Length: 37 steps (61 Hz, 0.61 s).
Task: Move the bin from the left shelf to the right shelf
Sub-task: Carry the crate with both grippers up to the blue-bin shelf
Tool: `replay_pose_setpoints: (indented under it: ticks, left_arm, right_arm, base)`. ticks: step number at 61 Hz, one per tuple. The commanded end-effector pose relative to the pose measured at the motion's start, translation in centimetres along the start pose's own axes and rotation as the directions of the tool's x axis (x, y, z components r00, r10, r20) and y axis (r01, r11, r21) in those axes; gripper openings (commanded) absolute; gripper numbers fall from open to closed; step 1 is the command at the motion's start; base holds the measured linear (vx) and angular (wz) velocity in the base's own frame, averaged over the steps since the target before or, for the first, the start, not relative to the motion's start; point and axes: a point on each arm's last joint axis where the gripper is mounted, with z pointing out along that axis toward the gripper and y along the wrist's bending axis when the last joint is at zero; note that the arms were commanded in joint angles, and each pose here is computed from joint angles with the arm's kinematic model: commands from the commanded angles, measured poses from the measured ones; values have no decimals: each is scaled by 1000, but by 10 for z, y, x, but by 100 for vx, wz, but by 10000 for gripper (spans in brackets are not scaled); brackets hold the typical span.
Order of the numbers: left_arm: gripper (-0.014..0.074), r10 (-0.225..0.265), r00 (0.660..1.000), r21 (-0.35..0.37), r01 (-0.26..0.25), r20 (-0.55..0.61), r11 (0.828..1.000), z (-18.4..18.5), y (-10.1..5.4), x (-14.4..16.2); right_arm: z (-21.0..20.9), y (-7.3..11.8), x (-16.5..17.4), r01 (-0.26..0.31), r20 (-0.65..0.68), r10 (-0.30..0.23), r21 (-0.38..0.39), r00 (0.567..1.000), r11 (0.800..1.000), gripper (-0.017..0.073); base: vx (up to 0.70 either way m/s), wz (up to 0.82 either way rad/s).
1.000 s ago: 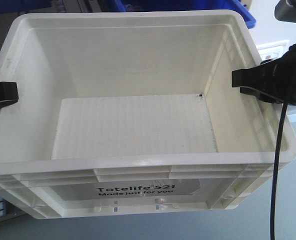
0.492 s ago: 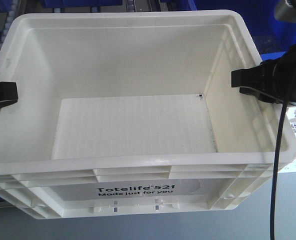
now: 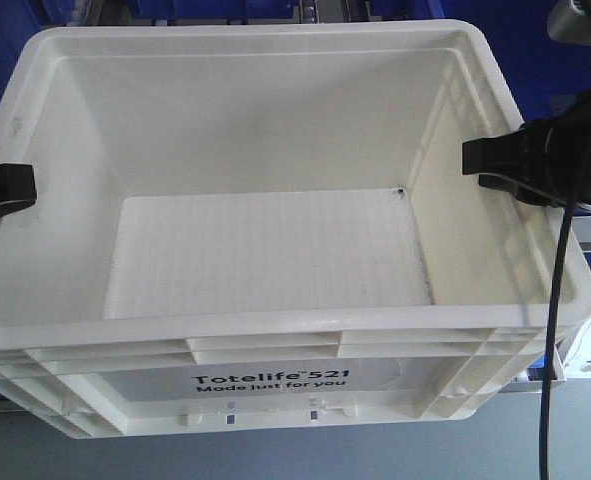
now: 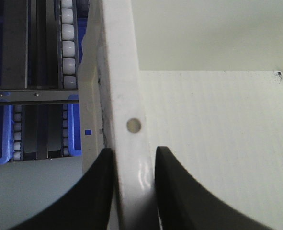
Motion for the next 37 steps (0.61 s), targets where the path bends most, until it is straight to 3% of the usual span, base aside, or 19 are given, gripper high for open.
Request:
replay_pose_setpoints:
  ticks: [1, 37]
  left_arm:
    - [104, 89, 982, -31, -85, 165, 996, -16, 1, -17]
    - [104, 89, 982, -31, -85, 165, 996, -16, 1, -17]
  right_arm:
    - [-22, -5, -19, 87, 191, -95, 51, 977, 995, -5]
    - [-22, -5, -19, 87, 191, -95, 51, 977, 995, -5]
  base:
    - [7, 10]
    - [7, 6]
